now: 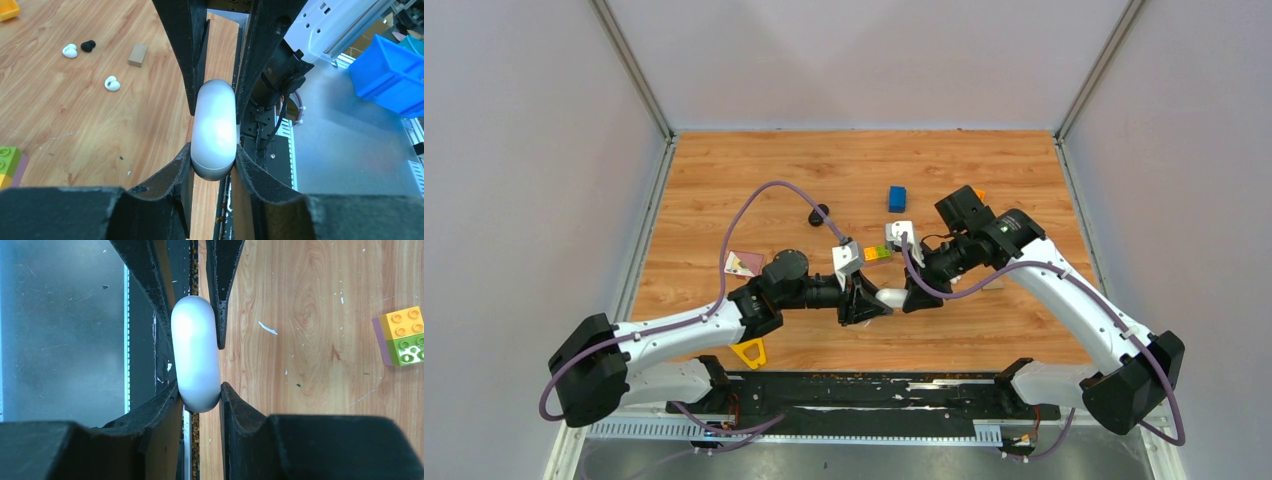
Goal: Insert the wireless bluetooth earbuds into the charging case
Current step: Open the charging case.
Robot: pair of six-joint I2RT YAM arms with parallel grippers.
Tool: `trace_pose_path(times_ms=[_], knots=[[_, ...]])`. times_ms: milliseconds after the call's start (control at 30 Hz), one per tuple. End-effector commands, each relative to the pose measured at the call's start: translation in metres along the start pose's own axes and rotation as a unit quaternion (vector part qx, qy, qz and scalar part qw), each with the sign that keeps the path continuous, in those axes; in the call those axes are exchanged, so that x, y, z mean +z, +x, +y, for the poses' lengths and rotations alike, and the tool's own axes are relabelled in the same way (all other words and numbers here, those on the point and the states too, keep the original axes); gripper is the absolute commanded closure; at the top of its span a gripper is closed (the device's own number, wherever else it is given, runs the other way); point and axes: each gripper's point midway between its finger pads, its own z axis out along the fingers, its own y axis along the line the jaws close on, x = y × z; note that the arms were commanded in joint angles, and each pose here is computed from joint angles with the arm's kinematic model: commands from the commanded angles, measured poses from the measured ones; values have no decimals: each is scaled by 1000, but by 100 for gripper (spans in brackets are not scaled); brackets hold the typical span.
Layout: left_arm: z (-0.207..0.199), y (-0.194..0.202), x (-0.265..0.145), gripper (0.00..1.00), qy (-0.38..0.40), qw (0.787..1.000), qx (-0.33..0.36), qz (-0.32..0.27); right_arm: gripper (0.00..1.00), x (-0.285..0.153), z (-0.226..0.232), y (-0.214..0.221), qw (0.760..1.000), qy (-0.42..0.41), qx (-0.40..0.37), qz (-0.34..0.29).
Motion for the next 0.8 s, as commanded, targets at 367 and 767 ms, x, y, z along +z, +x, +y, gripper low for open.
trace_pose_path(times_ms=[367,767], knots=[[-19,-20,-3,100,41,996,59,-50,60,1,2,-30,999,-34,23,-35],[-25,2,1,100,37,994,101,-19,59,-8,4,-49,990,-86,81,-71]])
